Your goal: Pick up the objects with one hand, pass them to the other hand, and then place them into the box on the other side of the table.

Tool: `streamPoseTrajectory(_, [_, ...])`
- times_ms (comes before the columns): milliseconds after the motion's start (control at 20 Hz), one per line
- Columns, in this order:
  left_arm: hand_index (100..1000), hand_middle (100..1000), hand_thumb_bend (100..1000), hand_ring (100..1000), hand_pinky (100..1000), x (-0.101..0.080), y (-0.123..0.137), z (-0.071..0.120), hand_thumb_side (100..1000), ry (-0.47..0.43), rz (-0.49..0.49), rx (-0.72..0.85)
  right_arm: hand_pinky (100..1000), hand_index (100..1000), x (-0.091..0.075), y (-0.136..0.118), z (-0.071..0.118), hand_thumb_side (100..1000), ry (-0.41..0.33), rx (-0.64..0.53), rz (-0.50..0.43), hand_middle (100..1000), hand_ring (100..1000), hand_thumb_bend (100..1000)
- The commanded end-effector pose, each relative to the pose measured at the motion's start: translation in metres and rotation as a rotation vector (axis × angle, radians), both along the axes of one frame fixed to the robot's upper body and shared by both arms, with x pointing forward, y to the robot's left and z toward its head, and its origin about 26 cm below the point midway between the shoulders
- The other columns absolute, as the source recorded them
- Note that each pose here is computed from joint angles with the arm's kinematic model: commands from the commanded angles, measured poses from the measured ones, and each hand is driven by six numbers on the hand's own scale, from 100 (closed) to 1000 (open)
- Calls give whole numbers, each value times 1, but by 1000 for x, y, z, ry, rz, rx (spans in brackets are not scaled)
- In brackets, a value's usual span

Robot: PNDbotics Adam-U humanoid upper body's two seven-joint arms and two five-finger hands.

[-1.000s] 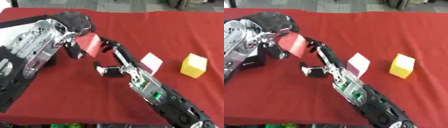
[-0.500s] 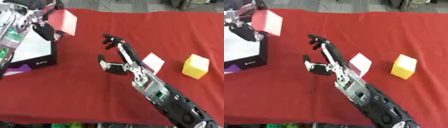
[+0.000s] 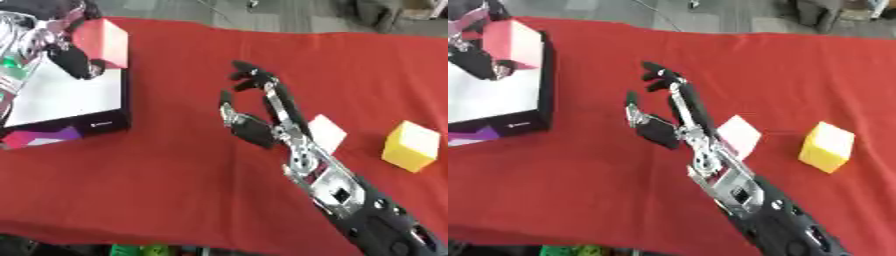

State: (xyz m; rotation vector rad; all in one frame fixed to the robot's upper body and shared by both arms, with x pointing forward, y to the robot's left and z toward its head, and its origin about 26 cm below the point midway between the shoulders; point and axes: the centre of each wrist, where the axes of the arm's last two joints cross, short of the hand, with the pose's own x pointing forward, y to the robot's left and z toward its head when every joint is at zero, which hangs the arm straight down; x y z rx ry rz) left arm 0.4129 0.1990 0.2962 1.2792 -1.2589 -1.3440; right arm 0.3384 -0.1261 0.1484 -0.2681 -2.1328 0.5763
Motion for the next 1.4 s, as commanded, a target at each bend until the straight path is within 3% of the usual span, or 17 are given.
streamPoseTrajectory(50, [436, 400, 128, 600, 781, 8, 25, 9, 100, -41, 93, -37, 937, 872, -1, -4, 14, 357, -37, 12, 12, 731, 715, 100])
streamPoseTrajectory(200, [449, 409, 101, 601, 781, 18, 42, 1, 100, -45, 164, -68, 934, 869, -2, -4, 16, 343, -39, 14, 21, 727, 709, 100])
streamPoseTrajectory(400, [535, 489, 137, 634, 791, 30, 60, -10, 100, -19, 225, -126, 931, 867, -3, -4, 20, 323, -43, 14, 27, 723, 704, 100])
streamPoseTrajectory(600, [675, 600, 266, 699, 817, 39, 73, -20, 122, 3, 266, -181, 929, 869, -5, -4, 24, 320, -49, 22, 31, 722, 698, 100])
streamPoseTrajectory(850, [825, 770, 469, 800, 864, 46, 83, -31, 338, 35, 281, -218, 928, 867, -7, -3, 25, 326, -47, 28, 35, 720, 695, 100])
streamPoseTrajectory(1100, [886, 808, 724, 835, 898, 50, 91, -40, 471, 43, 310, -221, 929, 865, -8, -3, 26, 334, -44, 31, 35, 720, 694, 100])
streamPoseTrajectory(1300, [902, 821, 791, 852, 916, 52, 96, -43, 453, 47, 324, -211, 928, 864, -8, -3, 26, 334, -43, 31, 35, 720, 694, 100])
streamPoseTrajectory(1400, [894, 813, 752, 841, 909, 52, 96, -43, 442, 43, 324, -208, 928, 864, -8, -3, 27, 334, -42, 31, 35, 720, 694, 100])
